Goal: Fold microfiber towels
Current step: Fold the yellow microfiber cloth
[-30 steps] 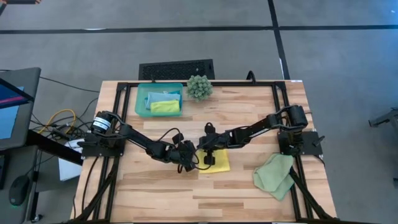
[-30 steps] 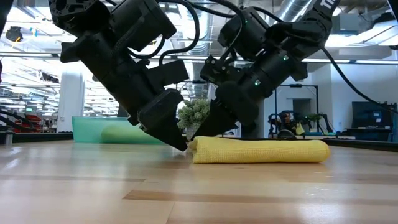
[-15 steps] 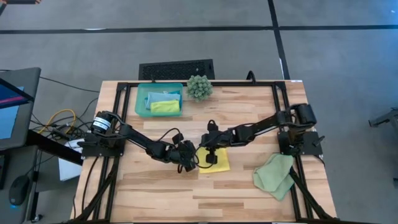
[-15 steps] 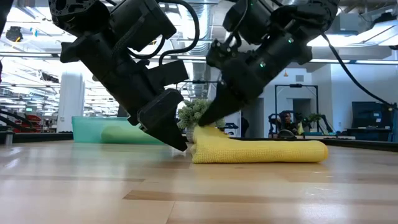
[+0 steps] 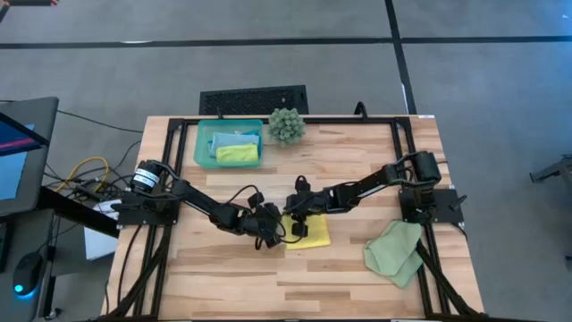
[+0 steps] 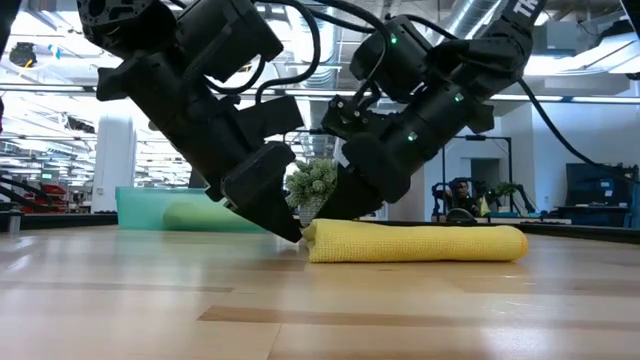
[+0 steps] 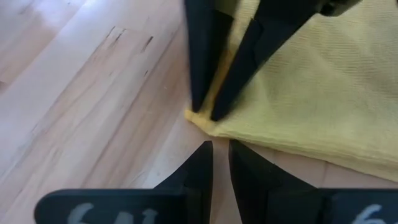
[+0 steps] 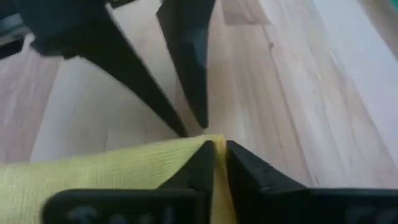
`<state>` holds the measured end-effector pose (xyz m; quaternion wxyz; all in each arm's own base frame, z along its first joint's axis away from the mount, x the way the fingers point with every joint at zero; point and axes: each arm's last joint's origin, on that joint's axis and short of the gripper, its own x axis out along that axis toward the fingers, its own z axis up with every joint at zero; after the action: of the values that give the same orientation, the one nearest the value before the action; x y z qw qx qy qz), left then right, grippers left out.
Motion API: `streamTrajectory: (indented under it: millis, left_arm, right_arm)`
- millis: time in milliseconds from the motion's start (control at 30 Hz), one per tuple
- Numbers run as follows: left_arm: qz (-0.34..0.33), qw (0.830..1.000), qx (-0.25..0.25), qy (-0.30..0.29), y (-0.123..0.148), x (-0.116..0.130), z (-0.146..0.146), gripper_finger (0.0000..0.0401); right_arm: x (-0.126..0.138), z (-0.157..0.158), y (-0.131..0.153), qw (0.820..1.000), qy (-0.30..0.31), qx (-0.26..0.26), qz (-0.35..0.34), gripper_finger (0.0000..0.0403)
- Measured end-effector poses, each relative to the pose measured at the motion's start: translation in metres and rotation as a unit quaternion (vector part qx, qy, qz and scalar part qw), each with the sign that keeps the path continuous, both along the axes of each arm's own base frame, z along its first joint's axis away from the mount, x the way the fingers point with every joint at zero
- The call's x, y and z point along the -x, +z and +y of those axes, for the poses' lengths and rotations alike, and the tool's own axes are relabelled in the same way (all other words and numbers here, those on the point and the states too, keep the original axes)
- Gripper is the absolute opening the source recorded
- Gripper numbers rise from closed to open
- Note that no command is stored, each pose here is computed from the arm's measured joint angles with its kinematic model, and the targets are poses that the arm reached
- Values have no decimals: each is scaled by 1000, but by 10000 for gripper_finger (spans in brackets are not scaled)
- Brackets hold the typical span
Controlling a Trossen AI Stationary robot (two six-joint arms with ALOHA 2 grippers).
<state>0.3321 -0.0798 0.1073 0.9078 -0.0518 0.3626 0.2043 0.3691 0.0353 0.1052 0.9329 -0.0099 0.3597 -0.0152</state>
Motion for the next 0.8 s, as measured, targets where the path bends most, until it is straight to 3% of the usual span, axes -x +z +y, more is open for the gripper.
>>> streamTrajectory:
  millis: [200,333,567,800]
  left_arm:
    - [-18,1000,2,1,6,-2,-10,45]
    - [-36,999,-6,-11,17,-9,-18,45]
    - [-64,997,-53,-3,29,-21,-14,45]
    - [-24,997,-75,8,9,-31,17,45]
  right_arm:
    - [10,-13,15,999,-32,5,36,132]
    - [30,-17,37,996,-57,16,73,147]
    - [91,-2,41,995,-75,-30,60,116]
    - [121,-1,3,989,-116,-84,28,76]
